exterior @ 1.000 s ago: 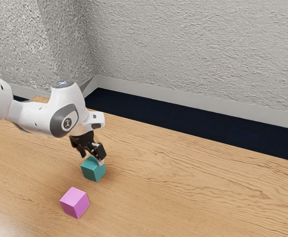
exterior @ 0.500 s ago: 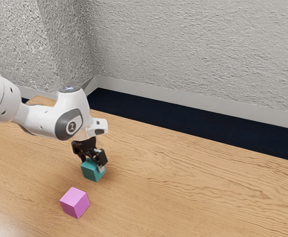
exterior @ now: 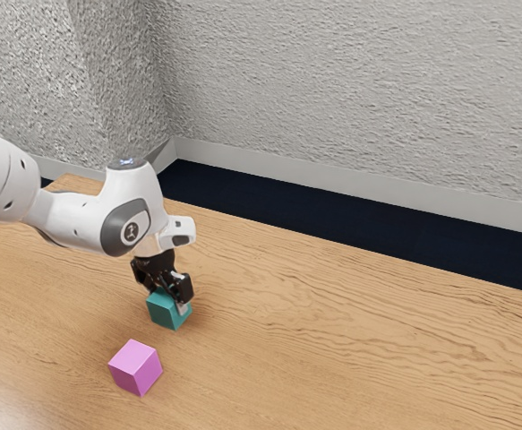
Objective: Pick up the blue block with one arm, and put the blue block on the pink block with one arm
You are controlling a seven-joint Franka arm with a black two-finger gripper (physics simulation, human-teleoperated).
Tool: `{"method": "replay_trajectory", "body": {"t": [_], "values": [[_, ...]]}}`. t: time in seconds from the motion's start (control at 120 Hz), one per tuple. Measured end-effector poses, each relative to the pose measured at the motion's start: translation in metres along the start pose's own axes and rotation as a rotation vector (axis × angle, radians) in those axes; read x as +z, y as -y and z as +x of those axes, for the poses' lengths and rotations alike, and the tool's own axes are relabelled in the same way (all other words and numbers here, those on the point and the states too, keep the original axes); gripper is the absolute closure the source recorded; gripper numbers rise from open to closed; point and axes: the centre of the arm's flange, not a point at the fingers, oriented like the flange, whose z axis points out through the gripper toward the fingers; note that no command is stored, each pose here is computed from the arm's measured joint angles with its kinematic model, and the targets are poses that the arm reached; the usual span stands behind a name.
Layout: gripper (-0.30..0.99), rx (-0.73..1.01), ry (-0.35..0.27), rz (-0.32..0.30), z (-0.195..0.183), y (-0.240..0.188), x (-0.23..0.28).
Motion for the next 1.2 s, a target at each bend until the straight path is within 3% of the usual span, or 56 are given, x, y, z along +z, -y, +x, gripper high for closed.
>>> {"method": "replay_trajectory", "body": {"t": [0.75, 0.967, 1.2], "values": [[0.32, -0.014, 0.005, 0.008, -0.004, 0.002, -0.012], [0.36, -0.019, -0.026, 0.027, -0.006, 0.001, -0.047], [0.37, -0.005, -0.012, 0.058, -0.056, -0.02, -0.073]]}}
